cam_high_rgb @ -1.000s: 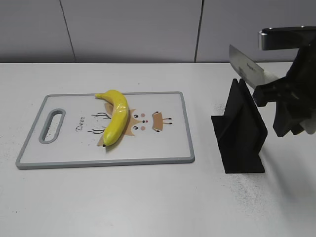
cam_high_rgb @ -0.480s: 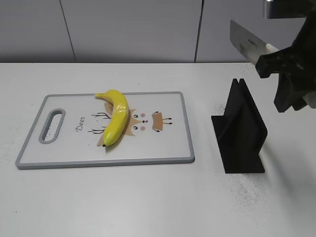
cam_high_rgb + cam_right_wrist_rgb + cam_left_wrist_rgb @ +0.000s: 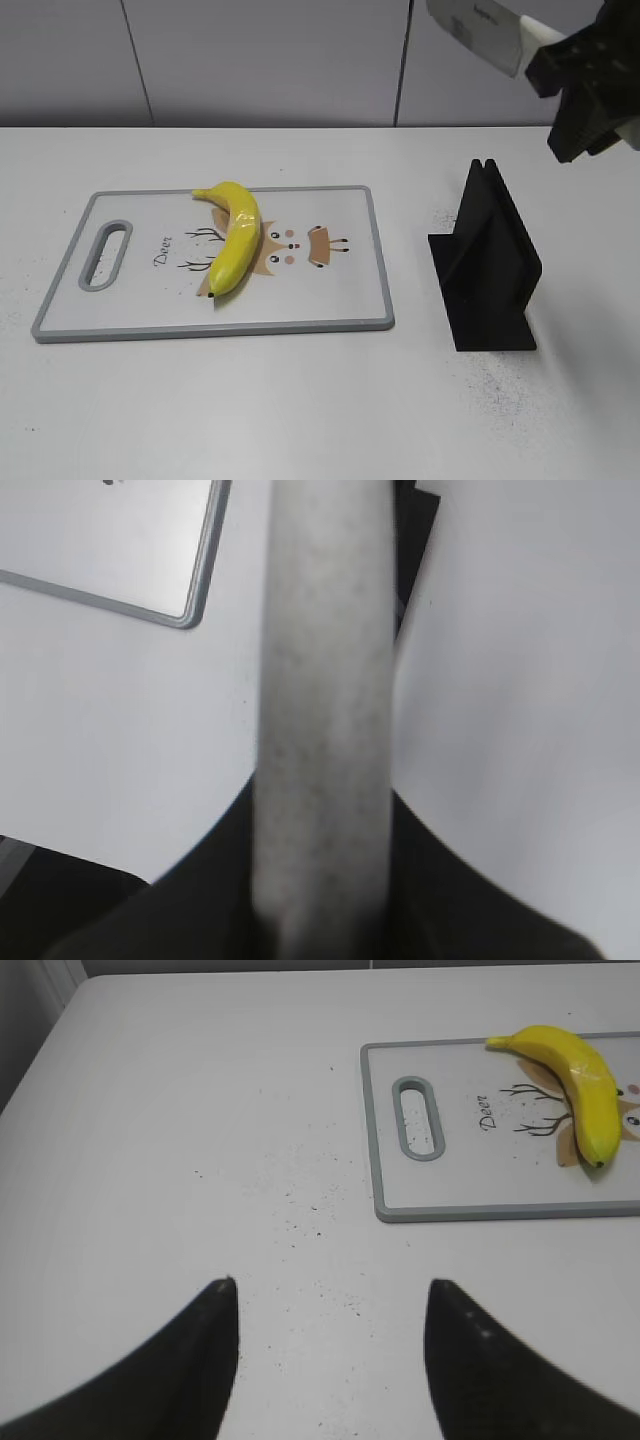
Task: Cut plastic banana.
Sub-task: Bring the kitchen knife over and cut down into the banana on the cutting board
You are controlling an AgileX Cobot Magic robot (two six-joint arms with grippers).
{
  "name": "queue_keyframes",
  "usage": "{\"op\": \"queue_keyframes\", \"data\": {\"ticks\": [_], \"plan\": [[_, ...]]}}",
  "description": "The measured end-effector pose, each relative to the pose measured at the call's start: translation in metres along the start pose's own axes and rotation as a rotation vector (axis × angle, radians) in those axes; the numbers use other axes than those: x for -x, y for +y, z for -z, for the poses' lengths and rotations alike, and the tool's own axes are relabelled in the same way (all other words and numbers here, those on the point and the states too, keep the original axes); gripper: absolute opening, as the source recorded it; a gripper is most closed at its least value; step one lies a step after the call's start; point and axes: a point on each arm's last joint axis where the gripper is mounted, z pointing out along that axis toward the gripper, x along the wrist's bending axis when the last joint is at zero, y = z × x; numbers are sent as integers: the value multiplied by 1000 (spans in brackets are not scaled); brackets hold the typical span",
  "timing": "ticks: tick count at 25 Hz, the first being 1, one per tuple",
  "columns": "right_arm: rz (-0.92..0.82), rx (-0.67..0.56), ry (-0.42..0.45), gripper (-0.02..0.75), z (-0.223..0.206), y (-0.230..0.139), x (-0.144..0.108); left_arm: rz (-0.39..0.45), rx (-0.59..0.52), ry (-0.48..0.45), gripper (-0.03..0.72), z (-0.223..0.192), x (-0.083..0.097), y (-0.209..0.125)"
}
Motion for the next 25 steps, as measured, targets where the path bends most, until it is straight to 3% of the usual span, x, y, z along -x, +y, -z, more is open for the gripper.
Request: {"op": "queue_keyframes", "data": {"ticks": [6, 12, 25], "plan": [[196, 63, 6, 171, 16, 9, -1, -57, -40, -14, 554, -9, -4, 26], [412, 82, 9, 171, 20, 12, -2, -112, -65, -135, 554, -26, 0, 52], [740, 13, 15, 171, -7, 23, -4, -386, -183, -270, 553, -84, 2, 123]]}}
